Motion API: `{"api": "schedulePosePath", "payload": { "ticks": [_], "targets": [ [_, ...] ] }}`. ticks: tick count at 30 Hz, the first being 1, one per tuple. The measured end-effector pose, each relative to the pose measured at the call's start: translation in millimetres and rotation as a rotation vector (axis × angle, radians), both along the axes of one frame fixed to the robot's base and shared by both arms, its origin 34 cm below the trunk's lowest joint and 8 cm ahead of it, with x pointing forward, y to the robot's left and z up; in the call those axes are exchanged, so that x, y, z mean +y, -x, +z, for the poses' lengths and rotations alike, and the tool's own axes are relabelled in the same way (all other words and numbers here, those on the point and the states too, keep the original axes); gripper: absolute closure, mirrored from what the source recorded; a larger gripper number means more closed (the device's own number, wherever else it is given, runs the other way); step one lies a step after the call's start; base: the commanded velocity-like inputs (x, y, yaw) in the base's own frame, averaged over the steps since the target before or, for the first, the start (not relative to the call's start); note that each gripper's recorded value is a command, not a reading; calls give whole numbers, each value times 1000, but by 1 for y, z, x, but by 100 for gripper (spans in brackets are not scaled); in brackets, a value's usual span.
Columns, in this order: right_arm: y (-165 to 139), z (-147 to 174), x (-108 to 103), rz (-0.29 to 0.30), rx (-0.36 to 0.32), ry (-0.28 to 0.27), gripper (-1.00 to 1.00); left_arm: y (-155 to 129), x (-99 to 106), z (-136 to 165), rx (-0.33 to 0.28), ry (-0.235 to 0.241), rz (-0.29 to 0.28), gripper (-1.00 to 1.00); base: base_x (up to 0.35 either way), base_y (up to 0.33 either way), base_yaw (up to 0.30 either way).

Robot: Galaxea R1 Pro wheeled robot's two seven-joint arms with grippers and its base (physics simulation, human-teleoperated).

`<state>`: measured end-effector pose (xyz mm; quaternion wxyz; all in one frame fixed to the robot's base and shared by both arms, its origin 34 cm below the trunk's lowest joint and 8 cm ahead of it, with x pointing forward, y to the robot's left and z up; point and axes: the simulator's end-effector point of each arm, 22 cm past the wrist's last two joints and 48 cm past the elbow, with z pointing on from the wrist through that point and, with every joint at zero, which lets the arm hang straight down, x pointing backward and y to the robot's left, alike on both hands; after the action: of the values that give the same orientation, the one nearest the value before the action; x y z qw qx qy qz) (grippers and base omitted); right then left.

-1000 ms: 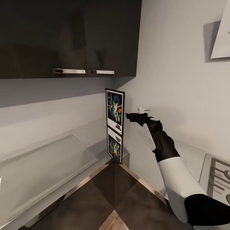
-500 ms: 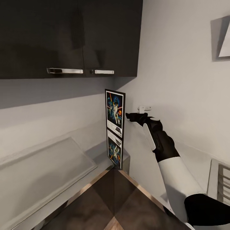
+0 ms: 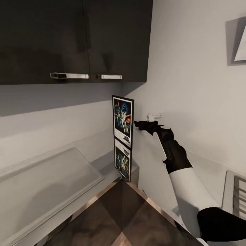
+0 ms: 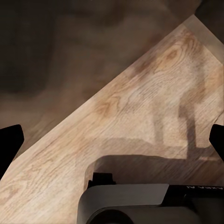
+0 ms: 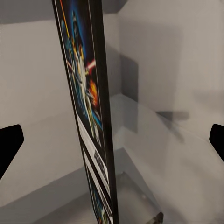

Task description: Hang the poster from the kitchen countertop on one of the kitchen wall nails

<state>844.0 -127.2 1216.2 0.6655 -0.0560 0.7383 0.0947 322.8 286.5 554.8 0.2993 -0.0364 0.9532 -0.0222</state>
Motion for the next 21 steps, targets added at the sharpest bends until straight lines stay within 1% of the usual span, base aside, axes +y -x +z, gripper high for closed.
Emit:
{"api": "schedulePosePath", "payload": {
  "ticks": [6, 9, 11, 16, 21],
  "targets": [
    [-1, -3, 0, -1, 8, 3, -100, -1, 0, 0, -1, 0, -2, -100, 0, 0, 0],
    [-4, -13, -1, -3, 33, 9, -100, -1, 0, 1, -3, 1, -2, -100, 0, 0, 0],
    [-7, -14, -1, -4, 41, 12, -100, -1, -1, 1, -3, 1, -3, -100, 0, 0, 0],
    [-30, -13, -2, -12, 88, 33, -100, -2, 0, 1, -4, 0, -2, -100, 0, 0, 0],
    [-50, -6, -6, -25, 93, 45, -100, -2, 0, 1, -4, 0, -2, -100, 0, 0, 0]
  ]
}}
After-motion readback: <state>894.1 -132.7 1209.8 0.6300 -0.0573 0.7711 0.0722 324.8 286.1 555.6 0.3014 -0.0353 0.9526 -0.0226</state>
